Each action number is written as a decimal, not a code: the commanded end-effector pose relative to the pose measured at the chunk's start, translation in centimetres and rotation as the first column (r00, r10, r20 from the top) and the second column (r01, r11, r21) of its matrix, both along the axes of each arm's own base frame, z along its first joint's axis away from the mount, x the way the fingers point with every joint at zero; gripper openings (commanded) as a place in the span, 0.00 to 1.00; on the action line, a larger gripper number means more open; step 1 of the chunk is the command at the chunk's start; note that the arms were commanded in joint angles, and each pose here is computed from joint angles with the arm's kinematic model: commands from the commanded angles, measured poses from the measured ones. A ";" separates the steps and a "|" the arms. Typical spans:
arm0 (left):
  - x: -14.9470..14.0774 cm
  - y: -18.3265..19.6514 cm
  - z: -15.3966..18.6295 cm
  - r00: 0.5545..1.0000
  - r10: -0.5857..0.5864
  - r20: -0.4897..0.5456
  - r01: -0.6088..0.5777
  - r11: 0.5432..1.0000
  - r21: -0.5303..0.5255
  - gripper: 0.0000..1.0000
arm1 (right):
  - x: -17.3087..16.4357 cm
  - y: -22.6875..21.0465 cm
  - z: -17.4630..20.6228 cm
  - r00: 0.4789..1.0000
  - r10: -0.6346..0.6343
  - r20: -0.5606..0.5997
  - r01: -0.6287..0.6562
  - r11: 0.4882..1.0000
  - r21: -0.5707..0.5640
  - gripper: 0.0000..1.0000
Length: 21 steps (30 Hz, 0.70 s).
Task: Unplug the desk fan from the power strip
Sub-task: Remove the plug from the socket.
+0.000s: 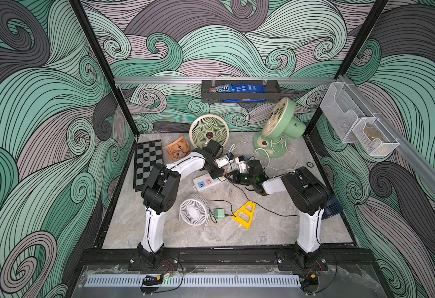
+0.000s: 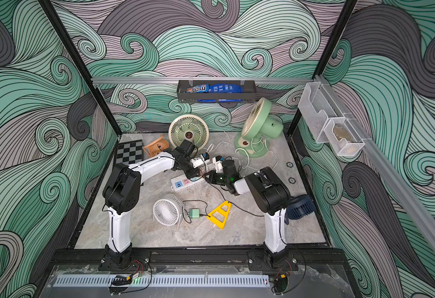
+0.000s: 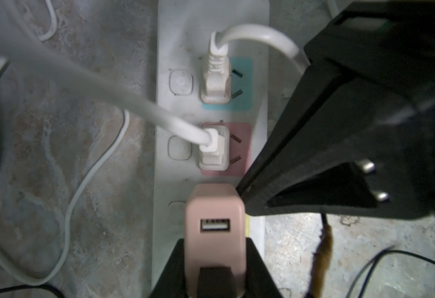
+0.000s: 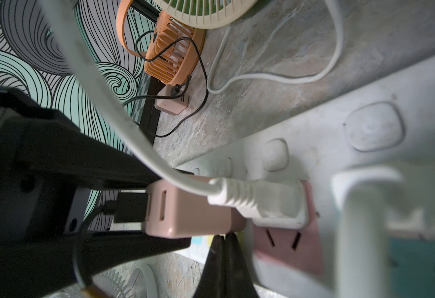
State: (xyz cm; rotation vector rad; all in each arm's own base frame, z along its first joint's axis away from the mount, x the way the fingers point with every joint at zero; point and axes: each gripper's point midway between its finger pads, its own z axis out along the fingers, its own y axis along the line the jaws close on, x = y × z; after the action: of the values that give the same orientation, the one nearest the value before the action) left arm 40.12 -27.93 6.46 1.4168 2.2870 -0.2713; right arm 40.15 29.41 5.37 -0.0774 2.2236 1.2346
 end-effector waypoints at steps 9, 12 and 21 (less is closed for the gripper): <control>0.0 -0.7 0.2 0.999 -0.019 0.027 0.019 1.000 0.024 0.00 | -1.2 -1.6 -5.9 0.980 -0.093 -0.175 0.068 0.987 -0.148 0.06; 0.4 -0.3 0.3 0.998 0.008 0.056 -0.010 0.999 0.033 0.00 | -1.3 -1.6 -6.0 0.980 -0.093 -0.175 0.067 0.987 -0.149 0.07; -0.4 -0.4 0.2 0.999 -0.004 -0.046 0.004 1.000 -0.014 0.00 | -1.5 -1.4 -6.0 0.980 -0.090 -0.178 0.065 0.988 -0.143 0.06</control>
State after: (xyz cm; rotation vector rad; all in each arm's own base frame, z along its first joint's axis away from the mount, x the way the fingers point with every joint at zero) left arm 40.58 -27.74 6.59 1.3841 2.3252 -0.2943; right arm 40.60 29.59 5.34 -0.0401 2.2344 1.2059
